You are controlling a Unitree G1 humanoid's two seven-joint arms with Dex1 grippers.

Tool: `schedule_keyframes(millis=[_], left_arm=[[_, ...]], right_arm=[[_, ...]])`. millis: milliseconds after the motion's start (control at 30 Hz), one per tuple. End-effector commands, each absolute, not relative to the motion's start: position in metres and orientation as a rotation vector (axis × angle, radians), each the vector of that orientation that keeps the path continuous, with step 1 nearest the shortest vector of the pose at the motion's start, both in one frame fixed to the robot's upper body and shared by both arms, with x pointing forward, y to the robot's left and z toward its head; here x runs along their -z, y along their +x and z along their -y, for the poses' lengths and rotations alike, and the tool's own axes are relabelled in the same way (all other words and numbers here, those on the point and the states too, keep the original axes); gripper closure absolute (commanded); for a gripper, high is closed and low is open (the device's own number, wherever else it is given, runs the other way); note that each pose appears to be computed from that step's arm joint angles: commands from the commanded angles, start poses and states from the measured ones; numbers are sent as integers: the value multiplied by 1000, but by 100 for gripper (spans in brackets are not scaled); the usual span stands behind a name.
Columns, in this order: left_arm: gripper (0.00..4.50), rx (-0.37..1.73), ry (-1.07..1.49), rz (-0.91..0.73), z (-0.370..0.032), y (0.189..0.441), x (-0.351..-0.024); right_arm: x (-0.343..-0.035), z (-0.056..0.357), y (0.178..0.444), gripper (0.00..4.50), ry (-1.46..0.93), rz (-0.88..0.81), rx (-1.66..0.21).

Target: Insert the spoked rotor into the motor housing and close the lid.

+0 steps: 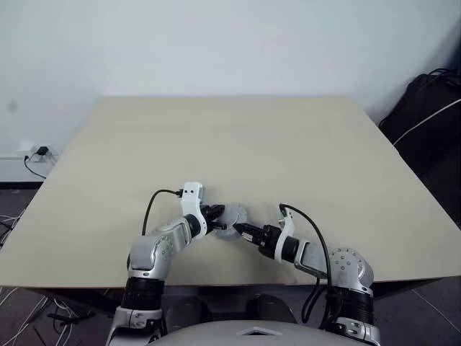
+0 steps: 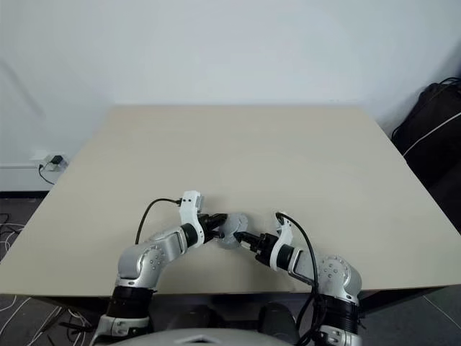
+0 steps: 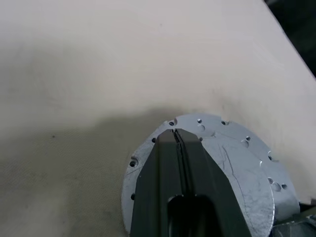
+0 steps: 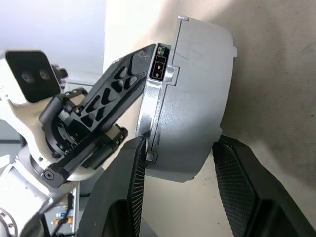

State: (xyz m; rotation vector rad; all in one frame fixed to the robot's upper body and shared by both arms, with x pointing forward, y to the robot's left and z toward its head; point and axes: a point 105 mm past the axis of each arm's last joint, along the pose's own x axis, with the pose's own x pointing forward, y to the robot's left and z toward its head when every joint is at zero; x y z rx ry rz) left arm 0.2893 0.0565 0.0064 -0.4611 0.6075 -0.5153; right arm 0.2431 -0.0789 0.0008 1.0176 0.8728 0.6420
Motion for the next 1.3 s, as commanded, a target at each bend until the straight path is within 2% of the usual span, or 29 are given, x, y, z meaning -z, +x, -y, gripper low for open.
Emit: schedule_keyframes(millis=[33,133,200,400,633,733,933,1133,1300], left_arm=[[450,385,-503,-424,-78,304,-28],[450,282,-553,-250,-103,305,-45],[450,252,-603,-201,-115,298,-48],[450,242,-866,-260,-127,272,-39],[450,284,-1203,-280,-114,247,-40],[395,338,-1388,-276,-102,237,-46],[204,388,-1534,-302,-87,226,-48],[2,428,-1574,-288,-79,229,-54],[0,470,-1619,-293,-69,231,-58]], right_arm=[[-27,69,252,275,1047,-766,-738],[-27,70,252,276,1058,-757,-726],[-27,70,252,276,1065,-755,-722],[-28,70,250,277,1087,-758,-722],[-45,71,256,277,1168,-678,-759],[-58,71,262,277,1192,-616,-772],[-74,69,268,277,1194,-562,-795],[-80,64,269,277,1178,-564,-819],[-82,60,264,277,1170,-587,-851]])
